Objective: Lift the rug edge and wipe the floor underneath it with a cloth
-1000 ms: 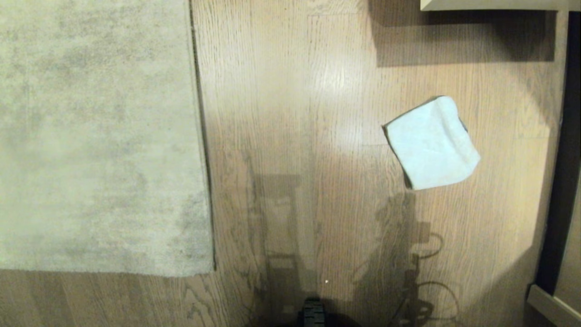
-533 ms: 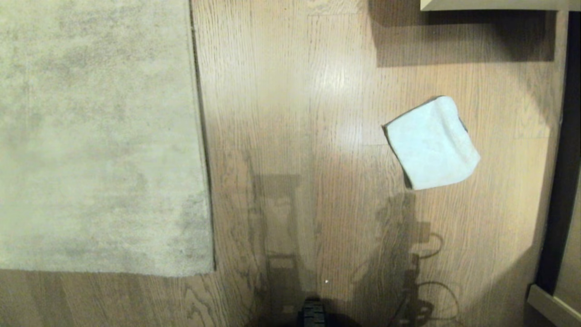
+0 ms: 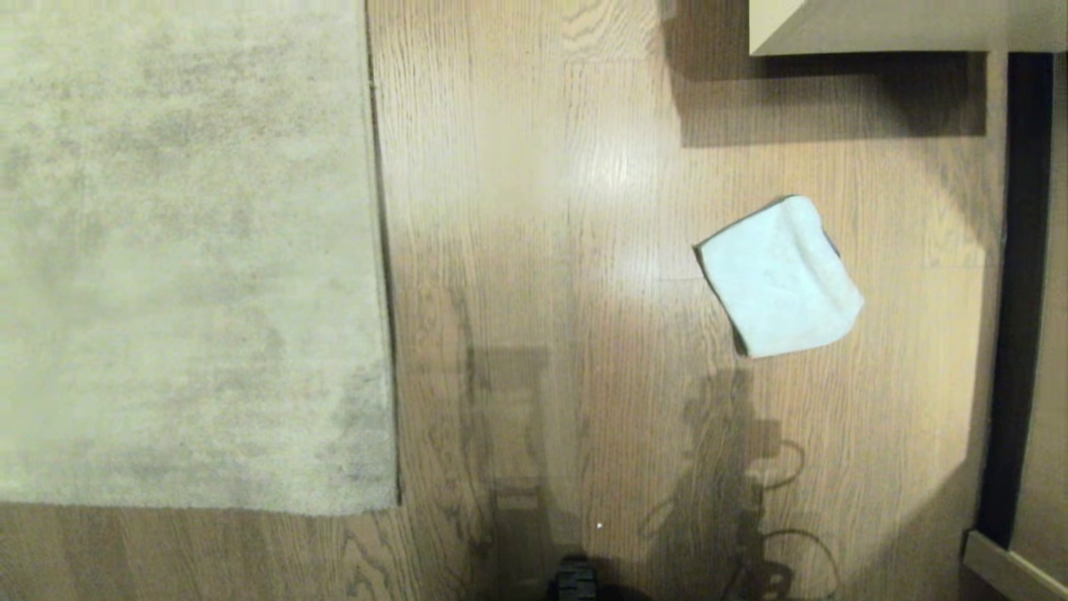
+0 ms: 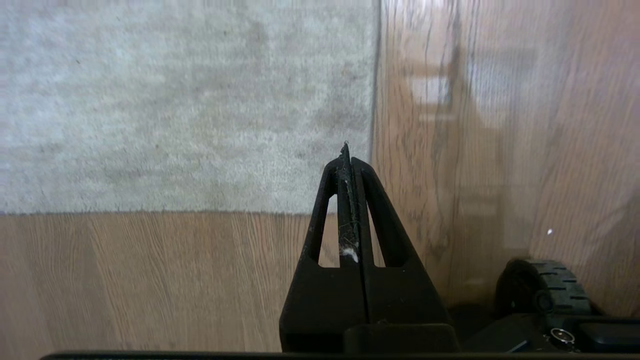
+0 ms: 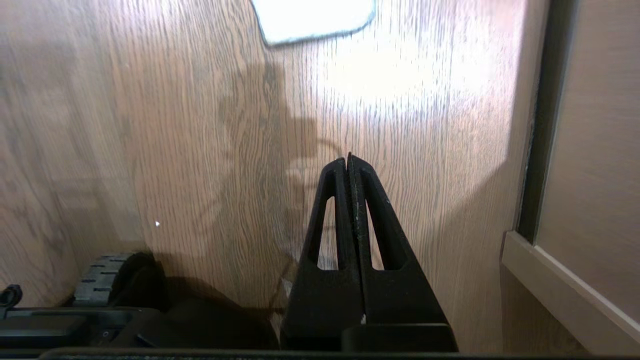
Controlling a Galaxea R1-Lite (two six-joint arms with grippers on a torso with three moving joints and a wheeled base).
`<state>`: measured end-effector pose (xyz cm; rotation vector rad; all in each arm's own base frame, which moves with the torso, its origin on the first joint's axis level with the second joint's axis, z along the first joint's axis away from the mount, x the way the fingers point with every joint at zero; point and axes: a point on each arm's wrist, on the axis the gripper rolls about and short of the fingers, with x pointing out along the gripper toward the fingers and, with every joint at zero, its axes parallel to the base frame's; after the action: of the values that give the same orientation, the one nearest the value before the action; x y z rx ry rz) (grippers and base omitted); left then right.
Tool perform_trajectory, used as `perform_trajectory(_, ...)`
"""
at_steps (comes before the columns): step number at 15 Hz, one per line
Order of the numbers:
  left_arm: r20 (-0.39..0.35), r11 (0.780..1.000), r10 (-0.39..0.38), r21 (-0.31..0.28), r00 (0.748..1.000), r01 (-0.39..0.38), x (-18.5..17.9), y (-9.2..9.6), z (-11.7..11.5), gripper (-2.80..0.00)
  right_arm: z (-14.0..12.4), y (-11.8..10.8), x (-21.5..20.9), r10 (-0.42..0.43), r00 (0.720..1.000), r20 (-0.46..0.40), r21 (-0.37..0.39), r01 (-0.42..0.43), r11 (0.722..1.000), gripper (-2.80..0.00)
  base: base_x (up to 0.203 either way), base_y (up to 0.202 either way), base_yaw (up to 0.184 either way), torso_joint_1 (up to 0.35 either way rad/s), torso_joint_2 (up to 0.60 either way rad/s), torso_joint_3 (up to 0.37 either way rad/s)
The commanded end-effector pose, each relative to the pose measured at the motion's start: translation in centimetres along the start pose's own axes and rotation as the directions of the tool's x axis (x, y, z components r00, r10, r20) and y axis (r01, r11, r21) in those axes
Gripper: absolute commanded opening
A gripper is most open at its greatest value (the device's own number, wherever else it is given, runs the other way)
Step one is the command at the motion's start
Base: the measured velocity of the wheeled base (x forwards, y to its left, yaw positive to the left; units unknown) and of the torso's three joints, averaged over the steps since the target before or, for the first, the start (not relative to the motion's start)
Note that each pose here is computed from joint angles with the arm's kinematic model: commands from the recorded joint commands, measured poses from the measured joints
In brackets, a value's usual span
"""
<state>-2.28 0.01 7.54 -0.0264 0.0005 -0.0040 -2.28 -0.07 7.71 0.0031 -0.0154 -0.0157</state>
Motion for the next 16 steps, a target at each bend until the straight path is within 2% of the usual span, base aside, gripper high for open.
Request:
perform_trajectory(1,0.0,1.0,-0.001,-0.001,1.0,0.001,0.0,0.0,0.0,-2.8,0.02,0.0,0.01,0.0,1.0,0.0,0.0,0.0,1.0,-2.8,0.0,0.0,0.0,0.0,0.0,0.205)
perform_trajectory(16,0.0,1.0,0.0,-0.001,1.0,0.0,0.0,0.0,0.0,-2.8,0.01,0.0,0.01,0.0,1.0,0.0,0.0,0.0,1.0,-2.8,0.0,0.0,0.0,0.002,0.0,0.201)
